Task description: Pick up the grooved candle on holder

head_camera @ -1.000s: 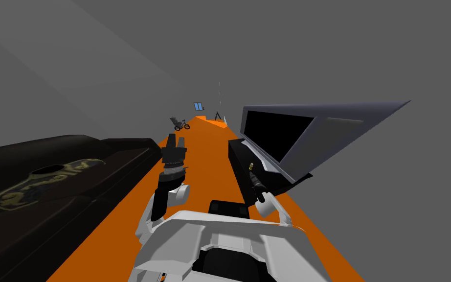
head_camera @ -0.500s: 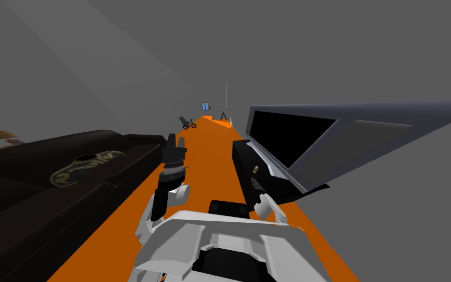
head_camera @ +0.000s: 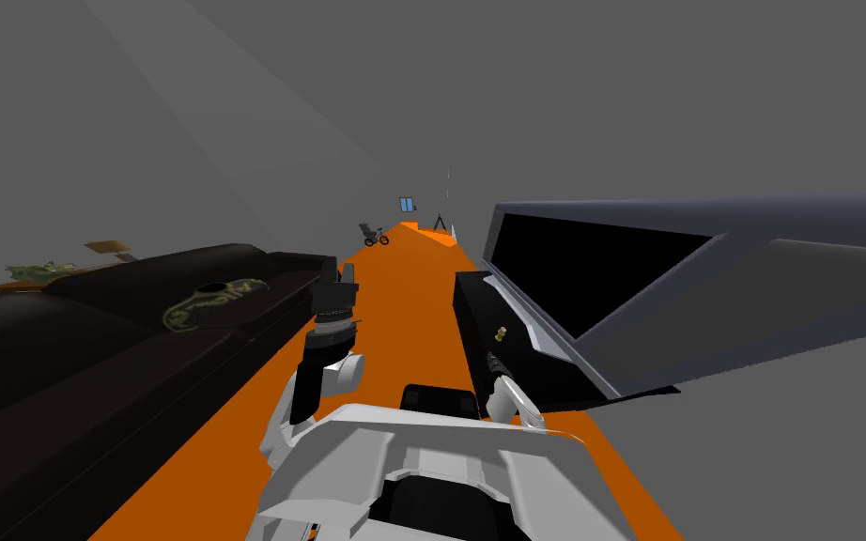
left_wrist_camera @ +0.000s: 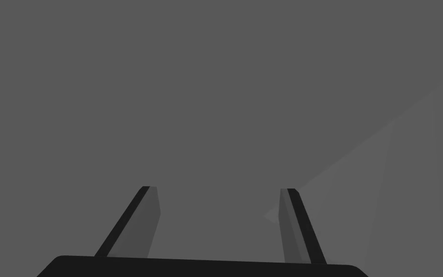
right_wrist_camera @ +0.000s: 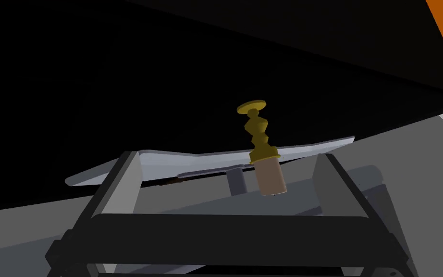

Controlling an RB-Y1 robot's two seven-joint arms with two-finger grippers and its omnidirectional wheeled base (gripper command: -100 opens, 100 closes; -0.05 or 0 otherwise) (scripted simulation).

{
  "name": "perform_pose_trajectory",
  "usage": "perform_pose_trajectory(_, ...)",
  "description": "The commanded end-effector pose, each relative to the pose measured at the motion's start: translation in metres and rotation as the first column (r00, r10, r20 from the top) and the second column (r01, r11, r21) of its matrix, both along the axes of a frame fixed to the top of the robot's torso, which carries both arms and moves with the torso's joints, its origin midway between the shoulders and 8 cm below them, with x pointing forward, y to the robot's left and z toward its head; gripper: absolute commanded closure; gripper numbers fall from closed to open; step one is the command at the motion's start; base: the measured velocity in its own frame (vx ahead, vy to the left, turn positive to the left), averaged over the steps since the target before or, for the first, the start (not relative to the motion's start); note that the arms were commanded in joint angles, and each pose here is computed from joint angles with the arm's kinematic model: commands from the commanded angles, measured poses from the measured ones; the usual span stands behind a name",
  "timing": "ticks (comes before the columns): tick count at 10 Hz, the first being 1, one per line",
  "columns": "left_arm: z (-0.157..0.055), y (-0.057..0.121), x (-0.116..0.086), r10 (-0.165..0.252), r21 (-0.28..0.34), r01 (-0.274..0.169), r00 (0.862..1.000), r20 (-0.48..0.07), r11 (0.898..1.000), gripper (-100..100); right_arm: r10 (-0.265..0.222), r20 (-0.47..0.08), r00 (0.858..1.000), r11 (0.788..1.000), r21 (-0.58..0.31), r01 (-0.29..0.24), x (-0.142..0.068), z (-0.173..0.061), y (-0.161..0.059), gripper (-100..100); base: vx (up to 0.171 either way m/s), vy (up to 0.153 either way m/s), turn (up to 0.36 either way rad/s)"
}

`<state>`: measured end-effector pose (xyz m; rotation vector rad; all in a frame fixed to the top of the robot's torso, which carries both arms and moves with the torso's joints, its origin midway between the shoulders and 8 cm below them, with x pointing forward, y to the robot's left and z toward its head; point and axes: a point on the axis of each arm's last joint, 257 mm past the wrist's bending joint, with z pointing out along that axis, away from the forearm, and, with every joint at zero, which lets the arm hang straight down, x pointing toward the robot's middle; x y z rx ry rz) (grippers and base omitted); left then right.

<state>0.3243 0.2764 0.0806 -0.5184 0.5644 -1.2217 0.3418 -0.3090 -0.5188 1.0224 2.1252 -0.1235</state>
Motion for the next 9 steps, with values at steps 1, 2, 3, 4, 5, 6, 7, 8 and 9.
perform_pose_trajectory(1,0.0,0.0,0.0,0.0,0.0,0.0,1.0,0.0,1.0,0,-0.023,-0.045,0.999,0.999,-0.038,0.021,-0.016,-0.011,-0.014,-100,0.052,-0.012,0.097)
perform_pose_trajectory(2,0.0,0.0,0.0,0.0,0.0,0.0,1.0,0.0,1.0,0,-0.039,-0.066,0.997,0.996,-0.082,0.034,-0.022,-0.015,-0.021,-100,0.067,-0.016,0.215)
perform_pose_trajectory(3,0.0,0.0,0.0,0.0,0.0,0.0,1.0,0.0,1.0,0,-0.049,-0.091,0.995,0.994,-0.097,0.04,-0.031,-0.021,-0.027,-100,0.06,-0.018,0.112)
perform_pose_trajectory(4,0.0,0.0,0.0,0.0,0.0,0.0,1.0,0.0,1.0,0,-0.066,-0.116,0.991,0.988,-0.143,0.049,-0.04,-0.026,-0.036,-100,0.069,-0.015,0.187)
perform_pose_trajectory(5,0.0,0.0,0.0,0.0,0.0,0.0,1.0,0.0,1.0,0,-0.076,-0.131,0.989,0.986,-0.156,0.055,-0.046,-0.029,-0.04,-100,0.06,-0.019,0.096)
perform_pose_trajectory(6,0.0,0.0,0.0,0.0,0.0,0.0,1.0,0.0,1.0,0,-0.097,-0.16,0.982,0.976,-0.208,0.062,-0.059,-0.034,-0.051,-100,0.067,-0.019,0.168)
perform_pose_trajectory(7,0.0,0.0,0.0,0.0,0.0,0.0,1.0,0.0,1.0,0,-0.102,-0.164,0.981,0.975,-0.213,0.066,-0.061,-0.034,-0.053,-100,0.066,-0.016,0.1)
perform_pose_trajectory(8,0.0,0.0,0.0,0.0,0.0,0.0,1.0,0.0,1.0,0,-0.123,-0.174,0.977,0.963,-0.258,0.076,-0.067,-0.033,-0.06,-100,0.093,-0.013,0.181)
perform_pose_trajectory(9,0.0,0.0,0.0,0.0,0.0,0.0,1.0,0.0,1.0,0,-0.128,-0.192,0.973,0.96,-0.269,0.073,-0.075,-0.038,-0.065,-100,0.075,-0.014,0.096)
